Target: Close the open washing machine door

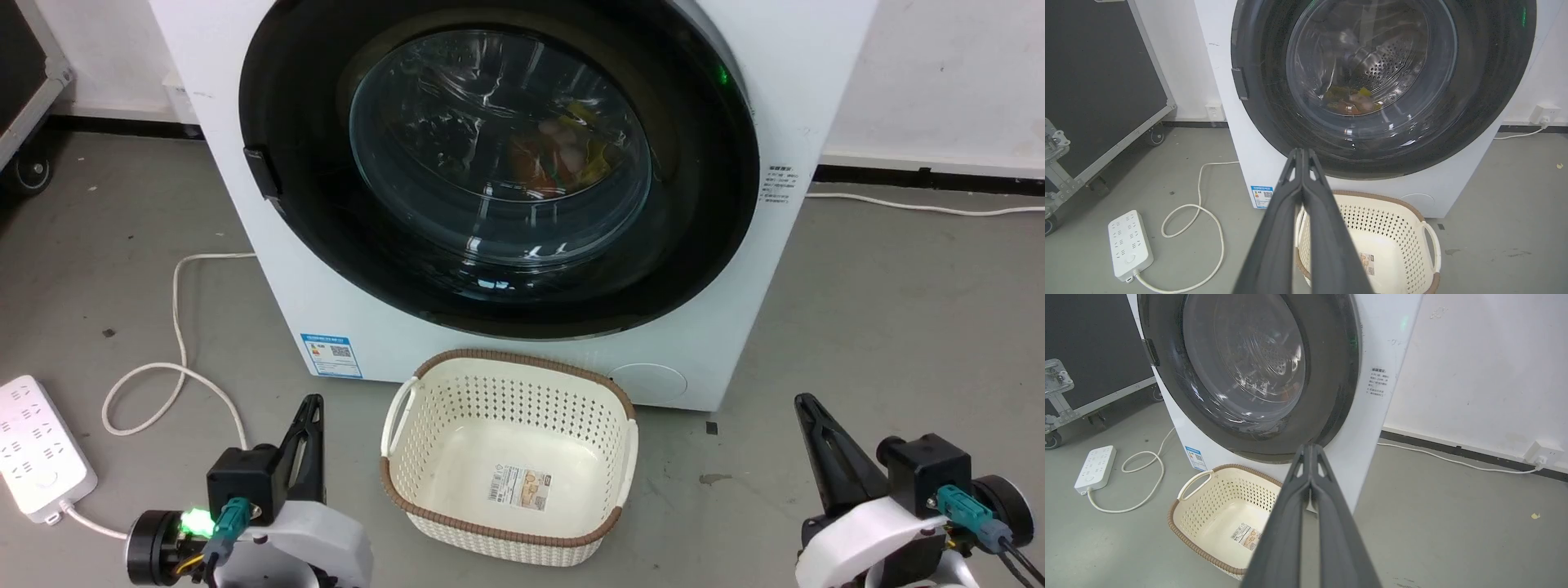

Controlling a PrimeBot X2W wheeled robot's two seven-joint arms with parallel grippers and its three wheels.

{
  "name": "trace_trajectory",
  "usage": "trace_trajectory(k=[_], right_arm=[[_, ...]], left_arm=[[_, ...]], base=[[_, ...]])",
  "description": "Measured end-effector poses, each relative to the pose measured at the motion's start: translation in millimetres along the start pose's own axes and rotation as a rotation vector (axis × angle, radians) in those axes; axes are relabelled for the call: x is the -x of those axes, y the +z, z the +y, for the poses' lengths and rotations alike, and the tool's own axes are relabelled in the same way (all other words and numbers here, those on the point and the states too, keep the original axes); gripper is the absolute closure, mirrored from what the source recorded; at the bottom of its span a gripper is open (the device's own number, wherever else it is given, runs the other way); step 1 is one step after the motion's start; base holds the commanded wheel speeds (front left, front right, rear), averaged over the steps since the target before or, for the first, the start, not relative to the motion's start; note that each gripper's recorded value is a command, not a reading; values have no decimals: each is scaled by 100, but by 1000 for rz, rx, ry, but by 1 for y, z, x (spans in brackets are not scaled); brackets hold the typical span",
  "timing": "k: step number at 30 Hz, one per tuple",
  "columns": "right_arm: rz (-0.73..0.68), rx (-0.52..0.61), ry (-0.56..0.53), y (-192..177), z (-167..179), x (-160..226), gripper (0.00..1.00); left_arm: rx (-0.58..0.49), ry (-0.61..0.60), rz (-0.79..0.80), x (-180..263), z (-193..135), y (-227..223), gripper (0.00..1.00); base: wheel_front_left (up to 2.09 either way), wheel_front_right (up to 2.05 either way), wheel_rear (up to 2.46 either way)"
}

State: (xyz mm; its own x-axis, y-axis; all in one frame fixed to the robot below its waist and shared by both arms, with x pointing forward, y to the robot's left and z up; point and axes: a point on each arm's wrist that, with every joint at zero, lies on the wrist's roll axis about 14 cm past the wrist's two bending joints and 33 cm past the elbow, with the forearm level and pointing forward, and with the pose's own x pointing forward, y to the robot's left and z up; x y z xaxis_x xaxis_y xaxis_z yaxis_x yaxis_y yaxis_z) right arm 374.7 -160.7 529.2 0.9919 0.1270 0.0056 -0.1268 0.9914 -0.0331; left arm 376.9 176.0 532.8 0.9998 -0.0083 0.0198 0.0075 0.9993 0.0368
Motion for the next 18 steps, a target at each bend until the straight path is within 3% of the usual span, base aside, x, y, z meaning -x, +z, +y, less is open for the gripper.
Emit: trace_trajectory(k=[18], right_arm=[[-2,10,5,3,1,-1,100]], left_arm=[[-12,11,11,1,2,-1,100]], base=[[0,0,0]])
